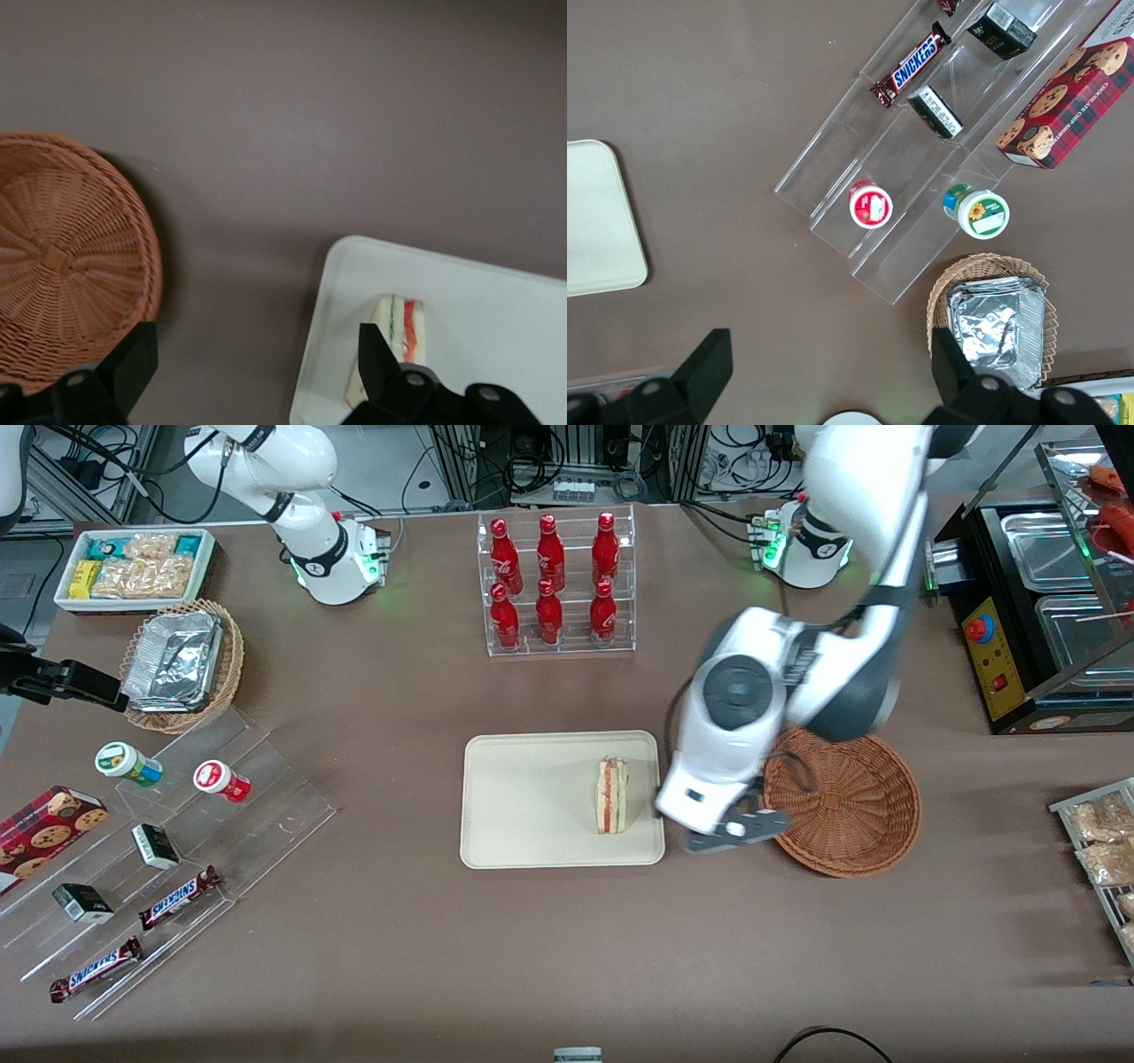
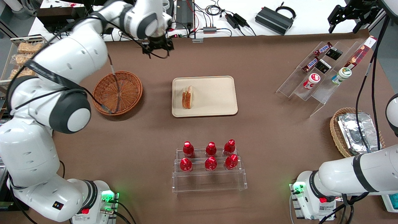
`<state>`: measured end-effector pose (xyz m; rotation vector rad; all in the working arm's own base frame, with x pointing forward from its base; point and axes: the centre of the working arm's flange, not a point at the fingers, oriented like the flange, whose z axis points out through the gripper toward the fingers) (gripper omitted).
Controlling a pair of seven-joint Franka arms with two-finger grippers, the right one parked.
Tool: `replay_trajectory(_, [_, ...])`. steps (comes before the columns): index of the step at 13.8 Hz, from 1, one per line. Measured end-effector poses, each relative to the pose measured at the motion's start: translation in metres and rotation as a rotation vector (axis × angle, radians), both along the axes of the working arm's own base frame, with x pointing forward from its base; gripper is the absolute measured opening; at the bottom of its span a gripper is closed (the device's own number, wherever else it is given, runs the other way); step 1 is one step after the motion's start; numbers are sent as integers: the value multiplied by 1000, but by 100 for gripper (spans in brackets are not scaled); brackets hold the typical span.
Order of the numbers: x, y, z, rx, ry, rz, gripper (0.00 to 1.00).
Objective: Place sandwich from basket to tray
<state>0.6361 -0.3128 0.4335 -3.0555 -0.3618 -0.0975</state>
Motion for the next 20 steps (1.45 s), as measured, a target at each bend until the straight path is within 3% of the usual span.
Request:
replay_trajectory(1, [5,18,10,1,3,-1,100])
replay_trajectory(4, [9,72,34,20,62,-45,100])
replay_trajectory(8, [4,137,73,5,111,-69,100])
replay_trajectory(20, [-103,258,200,-24,216,-204,100])
